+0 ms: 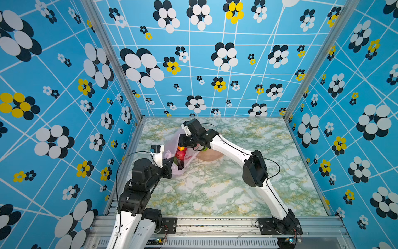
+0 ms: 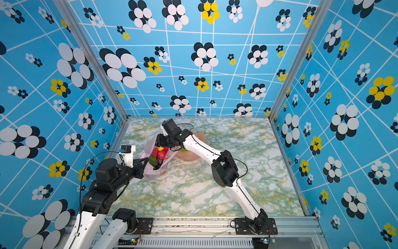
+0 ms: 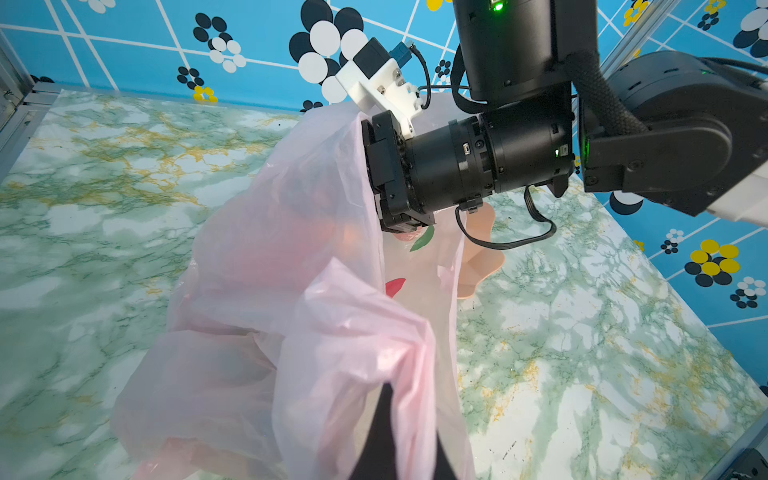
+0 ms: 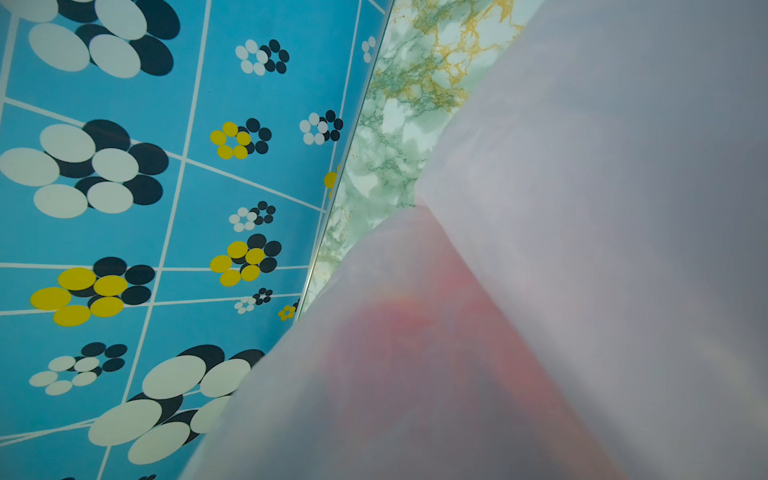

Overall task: Place the fruits into the plastic bag
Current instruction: 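Lower the mango into the bag mouth with the right gripper, then open the right gripper to release the mango inside the bag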

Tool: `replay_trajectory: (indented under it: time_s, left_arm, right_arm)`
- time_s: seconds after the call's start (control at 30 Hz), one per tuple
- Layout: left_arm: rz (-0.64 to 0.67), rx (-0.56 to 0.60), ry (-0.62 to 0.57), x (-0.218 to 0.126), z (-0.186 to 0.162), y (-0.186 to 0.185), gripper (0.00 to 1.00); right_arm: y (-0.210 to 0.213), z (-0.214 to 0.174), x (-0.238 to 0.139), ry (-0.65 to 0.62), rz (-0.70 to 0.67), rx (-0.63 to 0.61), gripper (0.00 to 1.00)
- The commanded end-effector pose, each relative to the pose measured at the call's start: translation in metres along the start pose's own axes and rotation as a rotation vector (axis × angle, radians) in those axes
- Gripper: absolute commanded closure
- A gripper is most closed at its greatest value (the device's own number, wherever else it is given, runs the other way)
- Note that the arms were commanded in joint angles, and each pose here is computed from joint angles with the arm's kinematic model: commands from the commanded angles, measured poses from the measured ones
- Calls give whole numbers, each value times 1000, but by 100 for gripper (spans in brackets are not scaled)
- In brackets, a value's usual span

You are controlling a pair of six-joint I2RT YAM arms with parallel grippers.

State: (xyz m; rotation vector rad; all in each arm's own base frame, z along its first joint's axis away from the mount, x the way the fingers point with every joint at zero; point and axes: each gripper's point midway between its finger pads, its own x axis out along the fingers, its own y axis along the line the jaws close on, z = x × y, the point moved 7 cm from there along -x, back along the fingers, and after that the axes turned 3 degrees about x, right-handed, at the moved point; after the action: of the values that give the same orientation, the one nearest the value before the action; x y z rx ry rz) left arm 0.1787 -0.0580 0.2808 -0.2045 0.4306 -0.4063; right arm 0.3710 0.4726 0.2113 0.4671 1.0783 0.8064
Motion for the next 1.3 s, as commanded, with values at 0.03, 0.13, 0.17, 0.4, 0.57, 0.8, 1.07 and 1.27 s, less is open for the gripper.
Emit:
replay_trajectory:
  time_s: [0.03, 0.13, 0.17, 0.4, 0.57, 0.8, 1.07, 1.27]
  left_arm:
    - [8, 9, 11, 5, -3, 2, 100]
    - [15, 7, 17, 6, -3, 4, 100]
    - [20, 8, 15, 5, -3, 4, 100]
    - [35, 5, 20, 6, -4, 6, 100]
    - [40, 4, 19, 6, -3, 6, 100]
    - [51, 5, 14, 5, -3, 7, 100]
    - [66, 3, 18, 5, -4, 9, 100]
    - [78, 3, 16, 4, -3, 10, 100]
  right_arm:
    - [6, -16, 9, 58, 62, -9, 45]
    - [3, -23, 11, 89, 73, -7, 40]
    - [1, -25, 11, 94, 74, -5, 39]
    - [-1, -30, 5, 102, 61, -22, 1]
    - [0, -30, 2, 102, 59, -29, 0]
    - [6, -28, -8, 96, 59, -50, 0]
    - [16, -26, -38, 62, 24, -128, 0]
    - [27, -23, -68, 21, 11, -184, 0]
